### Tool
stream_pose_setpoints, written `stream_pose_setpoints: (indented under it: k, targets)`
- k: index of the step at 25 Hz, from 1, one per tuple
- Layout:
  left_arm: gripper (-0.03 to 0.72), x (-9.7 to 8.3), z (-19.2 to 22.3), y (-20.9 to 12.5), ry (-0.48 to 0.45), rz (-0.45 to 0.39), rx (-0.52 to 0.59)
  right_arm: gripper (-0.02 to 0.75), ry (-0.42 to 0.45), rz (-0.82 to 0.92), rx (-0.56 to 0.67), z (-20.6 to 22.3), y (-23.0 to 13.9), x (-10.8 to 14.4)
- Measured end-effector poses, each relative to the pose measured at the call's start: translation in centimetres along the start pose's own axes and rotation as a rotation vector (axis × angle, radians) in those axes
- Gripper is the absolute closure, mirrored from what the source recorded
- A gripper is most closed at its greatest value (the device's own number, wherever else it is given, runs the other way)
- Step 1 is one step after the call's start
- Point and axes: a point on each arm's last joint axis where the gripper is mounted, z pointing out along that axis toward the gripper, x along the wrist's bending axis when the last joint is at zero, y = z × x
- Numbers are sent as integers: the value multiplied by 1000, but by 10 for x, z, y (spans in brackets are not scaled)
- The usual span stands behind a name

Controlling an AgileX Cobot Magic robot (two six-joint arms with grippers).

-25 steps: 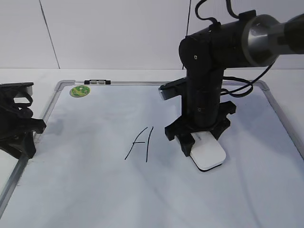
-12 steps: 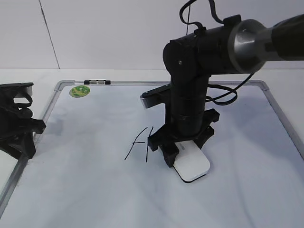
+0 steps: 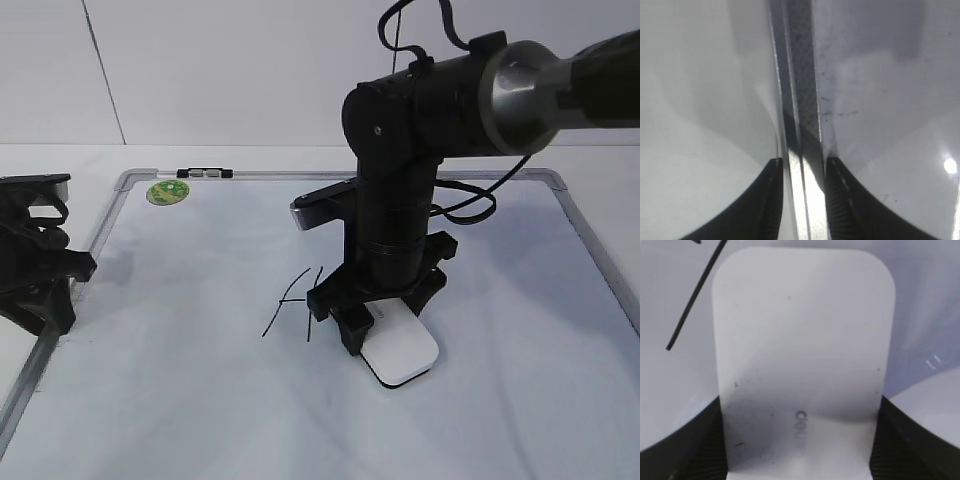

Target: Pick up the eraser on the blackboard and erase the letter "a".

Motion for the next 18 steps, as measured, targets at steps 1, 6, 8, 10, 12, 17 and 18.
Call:
stream_pose_setpoints:
  k: [1,6,8,10,12,17,18]
  targets:
    - [473,0,0,0,0,0,0,214,-4,-2,0,0,0,0]
    - [469,0,0,0,0,0,0,214,-66,-1,-2,0,0,-3]
    - [467,0,0,0,0,0,0,214,-82,6,0,0,0,-3]
    - [465,0,0,0,0,0,0,214,-90,15,0,0,0,-6]
    - [465,0,0,0,0,0,0,214,-94,28,2,0,0,-13]
    - [463,0,0,0,0,0,0,214,-98,63,12,0,-1,-26]
    - [463,0,0,0,0,0,0,214,-98,63,12,0,-1,-26]
